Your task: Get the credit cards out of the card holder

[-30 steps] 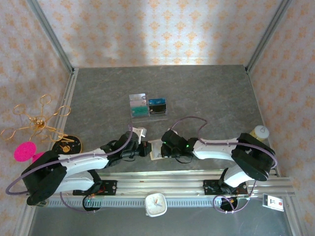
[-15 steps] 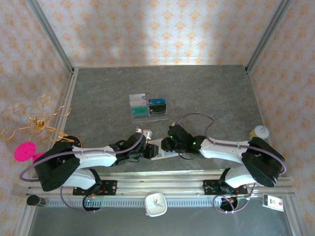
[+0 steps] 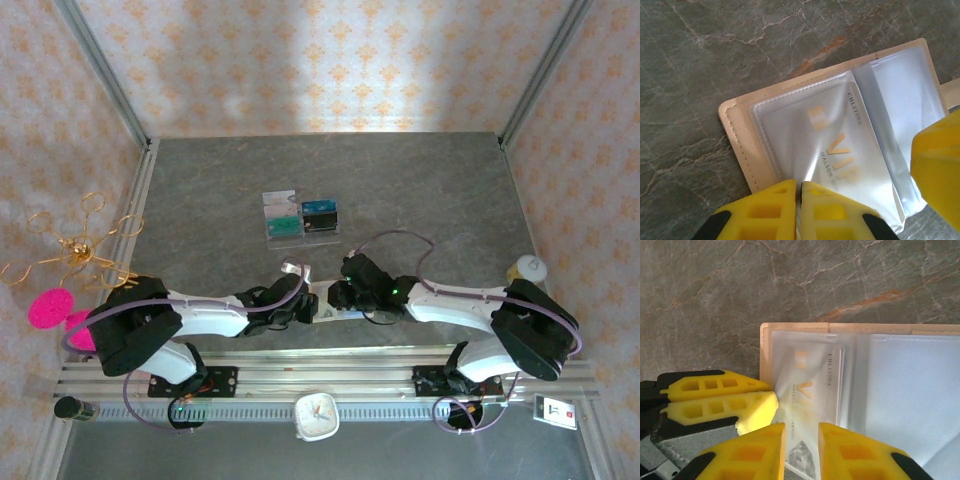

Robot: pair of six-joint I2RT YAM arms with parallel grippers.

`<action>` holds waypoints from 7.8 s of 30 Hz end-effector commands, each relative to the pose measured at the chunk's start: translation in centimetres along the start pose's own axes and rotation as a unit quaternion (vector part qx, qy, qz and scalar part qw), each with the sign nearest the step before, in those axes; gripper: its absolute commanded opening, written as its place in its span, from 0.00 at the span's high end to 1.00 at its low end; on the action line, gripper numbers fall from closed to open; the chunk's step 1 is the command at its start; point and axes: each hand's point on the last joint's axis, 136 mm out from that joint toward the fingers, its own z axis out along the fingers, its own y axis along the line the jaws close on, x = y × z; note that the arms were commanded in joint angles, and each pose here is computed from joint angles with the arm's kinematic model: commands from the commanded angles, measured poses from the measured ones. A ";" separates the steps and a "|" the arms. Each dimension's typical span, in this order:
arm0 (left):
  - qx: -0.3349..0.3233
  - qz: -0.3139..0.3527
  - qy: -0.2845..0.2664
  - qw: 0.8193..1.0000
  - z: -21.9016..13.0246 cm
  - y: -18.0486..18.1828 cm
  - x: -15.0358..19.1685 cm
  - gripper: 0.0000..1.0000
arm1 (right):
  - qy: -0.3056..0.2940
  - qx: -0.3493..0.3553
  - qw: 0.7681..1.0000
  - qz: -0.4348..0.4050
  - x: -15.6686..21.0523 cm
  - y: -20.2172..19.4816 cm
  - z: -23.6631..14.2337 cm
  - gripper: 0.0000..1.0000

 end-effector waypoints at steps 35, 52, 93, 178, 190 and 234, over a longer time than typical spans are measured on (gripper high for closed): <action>0.033 0.008 -0.032 0.999 -3.2 -2.8 -3.2 0.65 | -0.041 0.089 0.995 0.006 -1.1 -3.4 -1.3 0.70; 0.038 0.016 0.017 0.999 1.6 -3.6 -1.6 0.90 | -0.016 0.031 0.999 -0.019 -3.5 -2.9 -0.7 0.77; -0.005 0.026 0.052 0.998 2.5 0.6 1.9 1.00 | 0.018 0.049 0.998 0.025 -1.5 -6.0 1.3 0.81; 0.023 0.006 0.058 0.998 2.0 1.3 2.9 1.00 | 0.033 -0.052 0.991 0.120 0.7 -4.0 1.7 0.92; 0.024 -0.008 0.054 0.998 1.6 1.9 2.9 1.00 | -0.021 0.040 0.988 0.145 0.7 -8.1 -0.5 1.00; 0.063 0.010 0.094 0.994 3.4 -2.9 2.8 1.00 | -0.025 0.002 0.992 0.124 1.4 -7.8 -0.9 0.95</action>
